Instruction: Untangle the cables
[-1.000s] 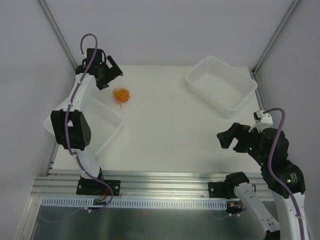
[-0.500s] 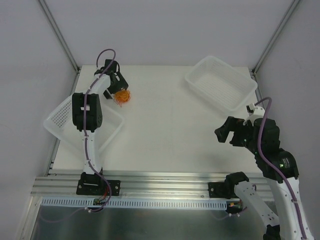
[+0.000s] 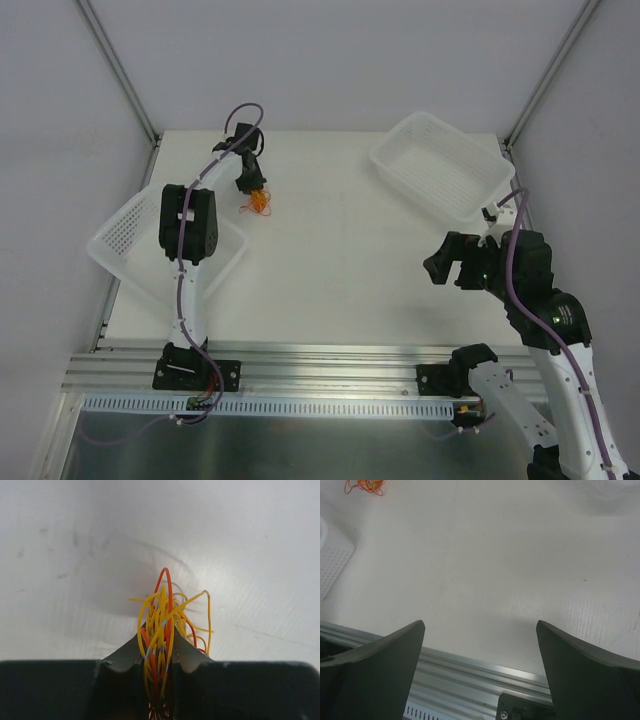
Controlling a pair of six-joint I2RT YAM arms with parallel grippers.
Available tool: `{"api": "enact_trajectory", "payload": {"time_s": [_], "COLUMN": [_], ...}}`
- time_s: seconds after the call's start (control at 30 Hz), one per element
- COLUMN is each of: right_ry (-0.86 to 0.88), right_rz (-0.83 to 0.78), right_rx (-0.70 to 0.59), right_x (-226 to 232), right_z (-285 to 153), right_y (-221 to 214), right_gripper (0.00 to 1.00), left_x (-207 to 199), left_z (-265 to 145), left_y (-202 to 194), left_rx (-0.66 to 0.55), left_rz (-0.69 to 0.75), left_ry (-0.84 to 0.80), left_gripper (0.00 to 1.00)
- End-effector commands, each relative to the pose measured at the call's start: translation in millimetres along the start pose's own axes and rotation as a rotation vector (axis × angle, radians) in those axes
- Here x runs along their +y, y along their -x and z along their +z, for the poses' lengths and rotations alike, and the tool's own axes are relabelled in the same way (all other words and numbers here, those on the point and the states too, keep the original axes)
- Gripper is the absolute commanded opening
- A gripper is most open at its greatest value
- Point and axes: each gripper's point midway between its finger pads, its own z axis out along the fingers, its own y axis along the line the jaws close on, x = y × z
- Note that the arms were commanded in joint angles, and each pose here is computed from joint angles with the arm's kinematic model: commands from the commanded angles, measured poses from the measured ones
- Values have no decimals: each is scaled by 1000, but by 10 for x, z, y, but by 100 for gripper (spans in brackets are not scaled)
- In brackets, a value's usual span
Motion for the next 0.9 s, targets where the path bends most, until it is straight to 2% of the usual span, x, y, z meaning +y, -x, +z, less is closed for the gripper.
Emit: {"api": "enact_trajectory", "payload": {"time_s": [0.0,0.17,0.3,0.43,0.47,0.6,0.7,0.8,0.87], "right_ry": [52,160,203,240,245,290,311,299,297], "right_rz": [-12,-16,11,7,-1,-1,4,23,42], "right_rx": [43,92,69,60,60,87,91,122,140], "right_x": [74,240,305,345,340,380,389,364,360], "right_z": [45,-20,-84,-153,-160,-165,-132,-73,-13], "right_y": [-92,-239,-276,-344,-375,-519,-601,-668,-704], "right_gripper": [100,100,100,99,99,100,100,100,100], "left_x": [-473,-1052,-1430,-1674,-1756,-1918,-1975,-1984,-1940], "left_z": [-528,-1256,-1738,-2047,-2111,-2108,-1952,-1783,-1694], "left_y": [-75,-405,-1022,-1626,-1907,-2494,-2804,-2975,-3033], "left_rx": [-46,-69,16,93,127,190,236,255,241], "left_rz": [178,302,369,408,441,507,501,458,451], "left_ry": [-101,-278,-443,-521,-536,-561,-577,-617,-634], "left_gripper": [6,3,3,4,5,6,8,21,34]}}
